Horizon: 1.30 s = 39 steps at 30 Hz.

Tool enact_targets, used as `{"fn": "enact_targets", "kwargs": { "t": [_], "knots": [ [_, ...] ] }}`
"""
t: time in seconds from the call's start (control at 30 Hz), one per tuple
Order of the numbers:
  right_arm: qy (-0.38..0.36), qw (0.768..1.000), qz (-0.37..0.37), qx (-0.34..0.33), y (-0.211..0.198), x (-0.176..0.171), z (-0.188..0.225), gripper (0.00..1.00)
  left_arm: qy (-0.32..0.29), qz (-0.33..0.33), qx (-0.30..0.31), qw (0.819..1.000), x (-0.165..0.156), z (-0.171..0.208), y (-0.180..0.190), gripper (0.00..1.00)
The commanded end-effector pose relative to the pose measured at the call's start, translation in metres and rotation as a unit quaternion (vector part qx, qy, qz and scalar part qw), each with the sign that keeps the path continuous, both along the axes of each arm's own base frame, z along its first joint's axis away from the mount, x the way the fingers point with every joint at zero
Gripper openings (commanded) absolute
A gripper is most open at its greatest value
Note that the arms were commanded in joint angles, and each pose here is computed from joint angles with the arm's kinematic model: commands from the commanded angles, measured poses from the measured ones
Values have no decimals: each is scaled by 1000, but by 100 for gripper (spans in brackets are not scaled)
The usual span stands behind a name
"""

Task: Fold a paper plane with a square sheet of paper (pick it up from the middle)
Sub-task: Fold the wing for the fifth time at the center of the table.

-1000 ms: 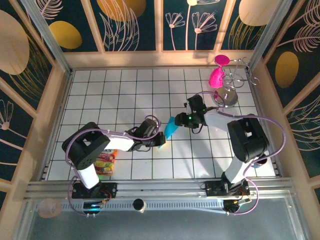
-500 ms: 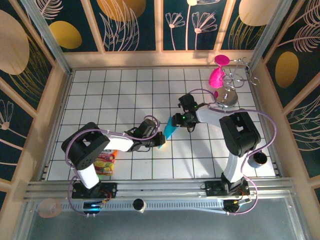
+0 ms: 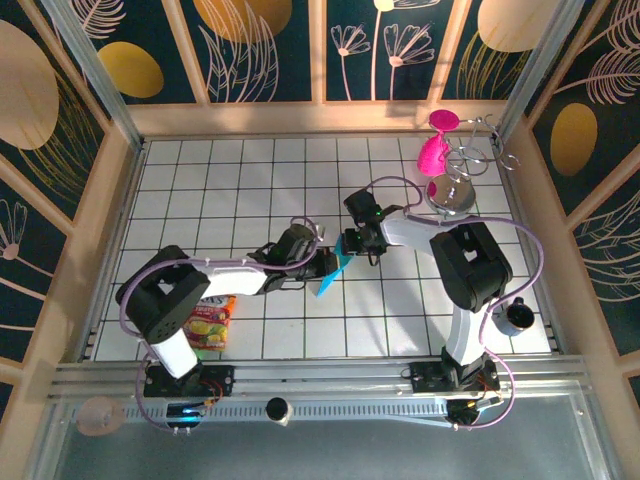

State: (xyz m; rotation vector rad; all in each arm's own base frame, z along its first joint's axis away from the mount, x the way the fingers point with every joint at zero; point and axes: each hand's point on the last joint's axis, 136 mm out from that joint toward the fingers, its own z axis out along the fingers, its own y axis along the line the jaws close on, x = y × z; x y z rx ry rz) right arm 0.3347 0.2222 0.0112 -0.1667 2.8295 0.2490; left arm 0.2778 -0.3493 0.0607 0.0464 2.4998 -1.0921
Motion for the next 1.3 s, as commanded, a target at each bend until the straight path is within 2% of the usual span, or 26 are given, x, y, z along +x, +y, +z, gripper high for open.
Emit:
{"fn": "enact_targets", "kwargs": {
  "t": [0.0, 0.47, 0.57, 0.67, 0.77, 0.9, 1.0, 1.07, 1.27],
  "knots": [
    [64, 997, -5, -38, -15, -26, -57, 54, 18, 7, 17, 1000, 7, -15, -1, 2],
    [61, 998, -9, -20, -10, -24, -49, 54, 74, 51, 99, 991, 3, -66, 28, 0],
    [43, 999, -14, 6, -7, -13, -29, 54, 84, 52, 107, 989, 0, -73, 31, 0],
    [9, 999, -12, 49, 2, -2, 7, 54, 86, 50, 110, 989, -1, -75, 31, 0],
    [-34, 994, -33, 96, -8, 12, 45, 54, 86, 48, 113, 989, -2, -76, 31, 0],
    [-60, 986, -30, 153, -11, 1, 71, 53, 86, 47, 118, 988, -3, -77, 33, 0],
    [-47, 977, 1, 208, 3, -17, 72, 47, 85, 45, 120, 988, -2, -76, 33, 0],
    [-33, 968, 19, 246, 15, -26, 70, 36, 85, 45, 121, 988, -3, -76, 34, 0],
    [-3, 956, 40, 292, 41, -33, 59, 14, 86, 46, 125, 987, -4, -77, 36, 0]
  ]
}}
